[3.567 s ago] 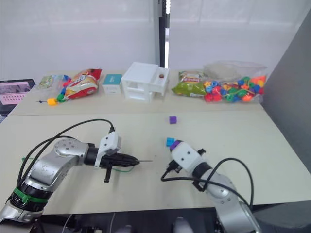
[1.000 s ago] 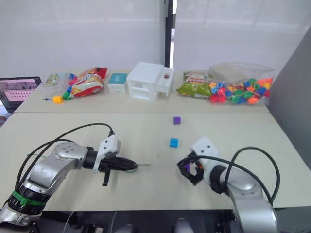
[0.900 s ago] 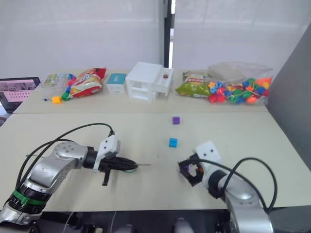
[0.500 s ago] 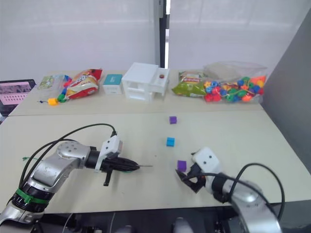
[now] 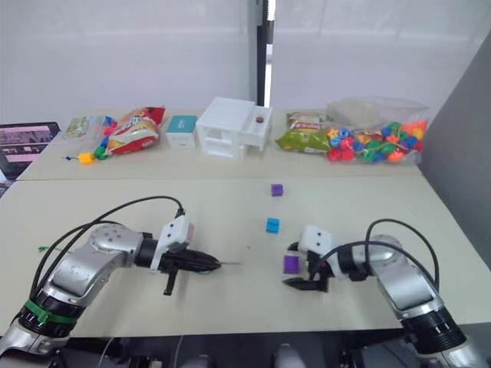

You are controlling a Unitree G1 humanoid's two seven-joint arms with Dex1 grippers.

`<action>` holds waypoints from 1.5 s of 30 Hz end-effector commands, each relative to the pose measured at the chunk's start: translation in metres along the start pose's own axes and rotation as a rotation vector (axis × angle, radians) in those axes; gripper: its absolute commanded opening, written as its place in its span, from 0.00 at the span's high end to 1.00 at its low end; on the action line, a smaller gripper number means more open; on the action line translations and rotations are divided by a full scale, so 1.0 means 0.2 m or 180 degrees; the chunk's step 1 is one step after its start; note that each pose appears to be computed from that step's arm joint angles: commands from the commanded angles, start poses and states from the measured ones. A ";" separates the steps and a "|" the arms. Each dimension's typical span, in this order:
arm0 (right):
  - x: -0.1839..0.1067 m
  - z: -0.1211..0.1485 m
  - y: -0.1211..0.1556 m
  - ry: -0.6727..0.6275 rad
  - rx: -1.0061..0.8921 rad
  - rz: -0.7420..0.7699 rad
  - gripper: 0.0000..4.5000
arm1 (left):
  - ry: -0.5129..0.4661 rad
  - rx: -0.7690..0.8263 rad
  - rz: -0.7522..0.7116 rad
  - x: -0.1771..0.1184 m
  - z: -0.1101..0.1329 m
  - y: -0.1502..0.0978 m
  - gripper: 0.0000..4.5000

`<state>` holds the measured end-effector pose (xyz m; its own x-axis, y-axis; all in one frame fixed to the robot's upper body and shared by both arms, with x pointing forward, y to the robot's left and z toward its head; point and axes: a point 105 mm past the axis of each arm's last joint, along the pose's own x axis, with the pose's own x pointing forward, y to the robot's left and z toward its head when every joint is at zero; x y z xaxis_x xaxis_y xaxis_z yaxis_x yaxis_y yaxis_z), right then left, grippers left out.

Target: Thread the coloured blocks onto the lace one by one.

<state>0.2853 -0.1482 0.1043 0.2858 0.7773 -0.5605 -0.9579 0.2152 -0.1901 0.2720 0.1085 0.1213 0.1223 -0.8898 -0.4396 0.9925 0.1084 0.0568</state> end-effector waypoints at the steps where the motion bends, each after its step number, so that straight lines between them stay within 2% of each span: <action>1: -0.02 0.05 -0.03 -0.0110 -0.0159 -0.0008 0.19 | -0.0052 0.0091 0.0032 -0.02 0.05 -0.01 1.00; 8: 0.02 0.10 0.00 -0.0245 -0.0156 0.0017 0.73 | -0.0044 0.0088 0.0051 -0.02 0.05 -0.01 1.00; 15: 0.10 0.17 0.09 -0.0304 -0.0125 0.0155 0.74 | -0.0027 0.0193 0.0157 0.01 0.08 0.01 1.00; 18: 0.17 0.22 0.16 -0.0175 -0.0246 0.0298 0.74 | 0.0025 0.0244 0.0128 0.05 0.09 0.00 1.00; 24: 0.22 0.21 0.12 0.0091 -0.0395 0.0175 0.74 | 0.0172 0.0315 0.0148 0.08 0.06 -0.01 1.00; 45: 0.24 0.22 0.12 0.0091 -0.0346 0.0155 0.74 | 0.0236 0.0299 0.0121 0.15 0.03 -0.04 1.00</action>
<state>0.2717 -0.0806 0.1049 0.2204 0.7761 -0.5909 -0.9693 0.1062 -0.2219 0.2705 0.0845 0.1056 0.1626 -0.8425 -0.5135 0.9860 0.1194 0.1164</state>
